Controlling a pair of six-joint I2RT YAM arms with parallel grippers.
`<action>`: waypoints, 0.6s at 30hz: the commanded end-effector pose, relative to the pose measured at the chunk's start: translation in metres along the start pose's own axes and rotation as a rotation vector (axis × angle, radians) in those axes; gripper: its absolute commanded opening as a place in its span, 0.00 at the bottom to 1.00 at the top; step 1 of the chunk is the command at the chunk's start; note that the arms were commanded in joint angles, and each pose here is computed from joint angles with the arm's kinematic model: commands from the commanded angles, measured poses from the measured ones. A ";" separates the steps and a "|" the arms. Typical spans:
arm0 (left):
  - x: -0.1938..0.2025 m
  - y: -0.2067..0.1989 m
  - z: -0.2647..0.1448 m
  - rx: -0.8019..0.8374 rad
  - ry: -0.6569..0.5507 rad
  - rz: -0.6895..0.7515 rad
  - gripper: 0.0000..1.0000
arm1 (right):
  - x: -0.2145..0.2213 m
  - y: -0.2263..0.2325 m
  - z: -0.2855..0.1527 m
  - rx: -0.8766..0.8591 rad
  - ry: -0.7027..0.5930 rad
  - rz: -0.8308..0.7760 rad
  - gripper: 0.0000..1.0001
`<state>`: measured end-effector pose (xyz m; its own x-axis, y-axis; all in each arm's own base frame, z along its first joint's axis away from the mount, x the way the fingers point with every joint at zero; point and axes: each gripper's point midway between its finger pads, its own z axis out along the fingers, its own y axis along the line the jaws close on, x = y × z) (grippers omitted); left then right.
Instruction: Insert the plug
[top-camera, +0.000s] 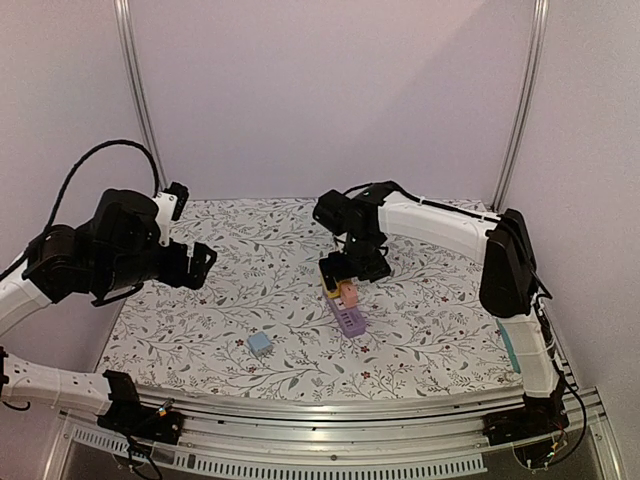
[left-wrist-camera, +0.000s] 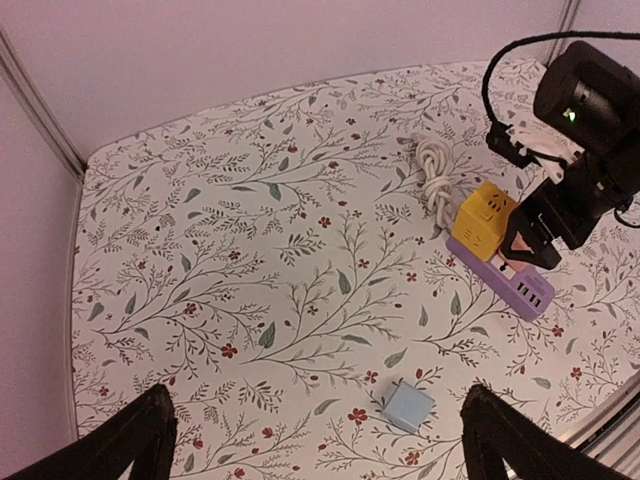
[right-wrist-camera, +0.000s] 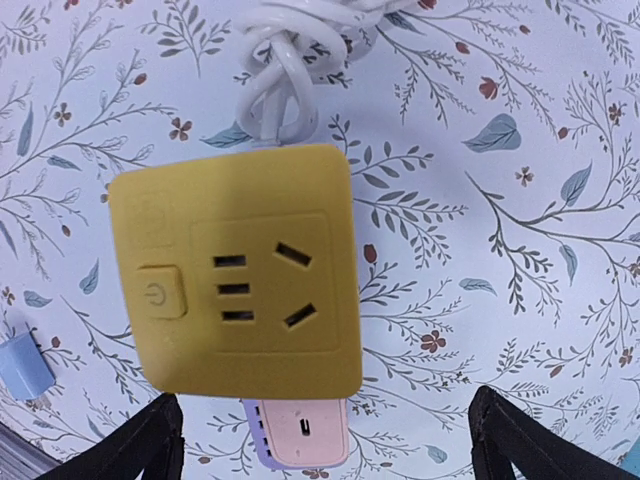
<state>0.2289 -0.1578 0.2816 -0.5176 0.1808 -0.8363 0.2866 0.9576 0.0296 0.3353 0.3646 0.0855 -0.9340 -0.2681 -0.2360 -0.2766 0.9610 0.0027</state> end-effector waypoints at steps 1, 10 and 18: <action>-0.009 0.003 -0.001 -0.019 -0.012 -0.014 0.99 | -0.024 0.002 -0.052 -0.054 -0.129 0.010 0.99; -0.009 -0.012 0.012 0.006 0.032 0.009 1.00 | -0.036 -0.002 -0.098 -0.104 -0.224 0.026 0.99; 0.013 -0.046 0.033 0.117 0.159 0.021 0.99 | -0.028 -0.052 -0.115 -0.022 -0.232 0.139 0.99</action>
<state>0.2400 -0.1893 0.2650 -0.5775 0.2347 -0.7819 0.3347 0.9417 0.0354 0.3456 0.3563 0.1857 -0.8804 -0.1975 -0.4312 -0.2620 0.9604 0.0950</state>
